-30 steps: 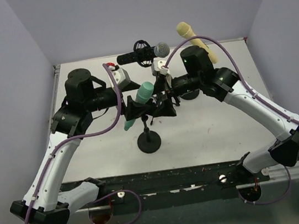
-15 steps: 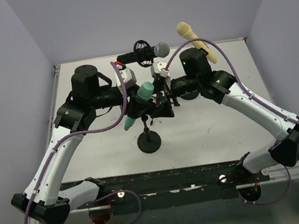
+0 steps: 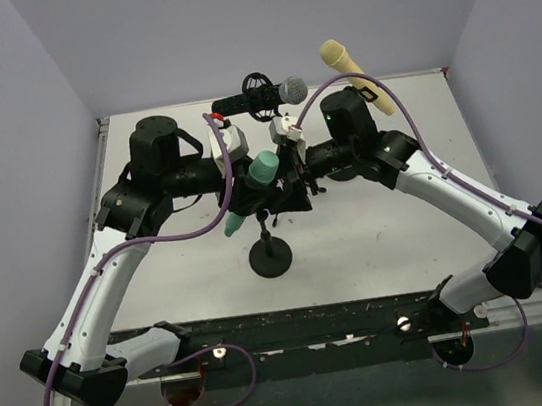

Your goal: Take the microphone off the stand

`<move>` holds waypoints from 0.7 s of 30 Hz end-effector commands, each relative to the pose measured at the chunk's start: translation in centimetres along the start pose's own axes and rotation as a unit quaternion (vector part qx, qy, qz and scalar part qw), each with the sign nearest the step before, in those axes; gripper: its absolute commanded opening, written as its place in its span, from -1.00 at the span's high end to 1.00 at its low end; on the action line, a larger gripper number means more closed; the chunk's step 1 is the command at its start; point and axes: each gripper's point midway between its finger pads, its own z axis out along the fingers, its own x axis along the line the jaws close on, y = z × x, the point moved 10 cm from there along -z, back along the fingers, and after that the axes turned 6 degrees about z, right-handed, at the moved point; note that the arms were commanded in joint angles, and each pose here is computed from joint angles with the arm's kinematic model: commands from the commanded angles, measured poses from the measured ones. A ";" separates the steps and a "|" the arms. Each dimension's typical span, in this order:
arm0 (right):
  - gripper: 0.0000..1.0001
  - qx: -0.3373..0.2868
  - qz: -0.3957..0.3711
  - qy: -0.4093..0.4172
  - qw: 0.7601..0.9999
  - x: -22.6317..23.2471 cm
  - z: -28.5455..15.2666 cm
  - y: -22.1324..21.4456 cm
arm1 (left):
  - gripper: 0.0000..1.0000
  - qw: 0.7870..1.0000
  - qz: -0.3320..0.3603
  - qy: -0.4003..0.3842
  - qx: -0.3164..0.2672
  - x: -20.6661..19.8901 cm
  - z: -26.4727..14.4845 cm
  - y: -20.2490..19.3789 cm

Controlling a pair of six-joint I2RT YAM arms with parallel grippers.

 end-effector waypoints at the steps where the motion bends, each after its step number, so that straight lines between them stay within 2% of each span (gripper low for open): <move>1: -0.48 -0.005 0.006 0.020 1.000 -0.1 0.6 -0.3 | 0.04 1.000 0.021 -0.013 -0.006 0.0 0.0 0.3; 5: -0.32 -0.002 0.004 0.011 1.000 -0.1 0.5 -0.4 | -0.41 1.000 0.019 0.004 0.000 0.2 0.2 -0.2; 9: -0.21 -0.004 0.002 -0.002 1.000 0.0 0.4 -0.5 | -0.45 1.000 0.021 0.018 0.003 0.6 0.3 -0.4; 10: -0.21 -0.003 0.002 -0.005 1.000 -0.1 0.4 -0.6 | -0.40 1.000 0.021 0.019 0.004 0.7 0.3 -0.4; 13: -0.15 -0.003 -0.001 -0.013 1.000 -0.1 0.3 -0.7 | -0.10 0.999 0.028 0.016 0.004 0.9 0.5 -0.1; 18: 0.02 -0.003 -0.005 -0.026 1.000 0.0 0.0 -0.8 | 0.49 1.000 0.029 0.002 -0.004 1.1 0.5 1.1; 20: 0.20 -0.001 -0.009 -0.034 0.999 0.0 -0.1 -0.8 | 0.75 0.999 0.031 0.000 -0.013 1.2 0.4 1.9; 21: 0.36 0.000 -0.013 -0.036 0.999 0.0 -0.2 -0.8 | 0.88 0.999 0.031 0.000 -0.017 1.2 0.3 2.2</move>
